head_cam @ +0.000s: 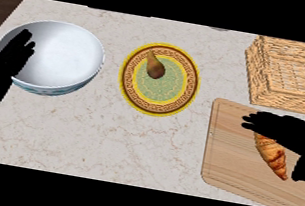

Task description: Pick the croissant from the cutting board and place it in the basket

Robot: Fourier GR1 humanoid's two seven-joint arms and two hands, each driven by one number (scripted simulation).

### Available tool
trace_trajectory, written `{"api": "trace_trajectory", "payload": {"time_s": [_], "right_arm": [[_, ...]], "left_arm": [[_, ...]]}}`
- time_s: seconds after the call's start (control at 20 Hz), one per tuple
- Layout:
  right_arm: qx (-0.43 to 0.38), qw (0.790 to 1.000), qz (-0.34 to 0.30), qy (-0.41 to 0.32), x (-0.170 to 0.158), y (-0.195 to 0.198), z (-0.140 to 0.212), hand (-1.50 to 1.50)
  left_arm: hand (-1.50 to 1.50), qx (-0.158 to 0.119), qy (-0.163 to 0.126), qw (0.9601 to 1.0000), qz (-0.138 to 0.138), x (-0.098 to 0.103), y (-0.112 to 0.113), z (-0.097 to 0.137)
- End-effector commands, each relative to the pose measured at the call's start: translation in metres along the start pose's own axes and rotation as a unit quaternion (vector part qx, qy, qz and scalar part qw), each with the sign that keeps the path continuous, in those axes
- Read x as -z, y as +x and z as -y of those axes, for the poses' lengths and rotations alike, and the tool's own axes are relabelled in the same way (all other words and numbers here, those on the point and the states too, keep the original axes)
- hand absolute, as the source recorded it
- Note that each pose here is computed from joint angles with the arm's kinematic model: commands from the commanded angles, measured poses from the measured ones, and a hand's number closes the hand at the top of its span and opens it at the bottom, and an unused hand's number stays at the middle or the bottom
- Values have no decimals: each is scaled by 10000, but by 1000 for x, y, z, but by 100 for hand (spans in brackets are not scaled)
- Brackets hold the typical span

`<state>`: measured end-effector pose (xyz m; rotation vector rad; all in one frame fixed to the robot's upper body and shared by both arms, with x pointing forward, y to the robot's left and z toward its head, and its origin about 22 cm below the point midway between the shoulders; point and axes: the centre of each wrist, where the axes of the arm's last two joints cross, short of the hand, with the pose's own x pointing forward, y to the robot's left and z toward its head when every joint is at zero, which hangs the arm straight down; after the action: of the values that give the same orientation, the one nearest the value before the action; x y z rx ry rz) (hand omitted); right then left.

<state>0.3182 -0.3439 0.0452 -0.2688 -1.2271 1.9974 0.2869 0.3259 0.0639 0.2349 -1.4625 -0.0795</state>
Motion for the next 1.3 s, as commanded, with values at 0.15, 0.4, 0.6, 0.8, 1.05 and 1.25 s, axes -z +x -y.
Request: {"api": "trace_trajectory", "payload": {"time_s": [0.15, 0.4, 0.6, 0.8, 1.05, 1.25], "right_arm": [[-256, 9994, -209, 83, 22, 2, -19, -150], [-1021, 9937, 50, 458, 22, 6, -33, 150], [-889, 9953, 22, 379, 17, -5, -49, 150], [-859, 9953, 65, 444, 21, 1, -49, 150], [768, 9944, -261, -676, 66, 69, -89, 150], [1581, 9778, -449, -1300, 68, 97, -108, 150]], "left_arm": [[0, -102, -204, 9990, -374, 5, -12, 13], [0, -88, -182, 9992, -337, 3, -14, 7], [0, -160, -151, 9991, -361, 12, -7, 12], [0, -135, -144, 9989, -417, 6, -4, 23], [0, -181, 143, 9985, -492, -6, -24, -4], [0, -81, 337, 9979, -549, -15, -27, -13]]}}
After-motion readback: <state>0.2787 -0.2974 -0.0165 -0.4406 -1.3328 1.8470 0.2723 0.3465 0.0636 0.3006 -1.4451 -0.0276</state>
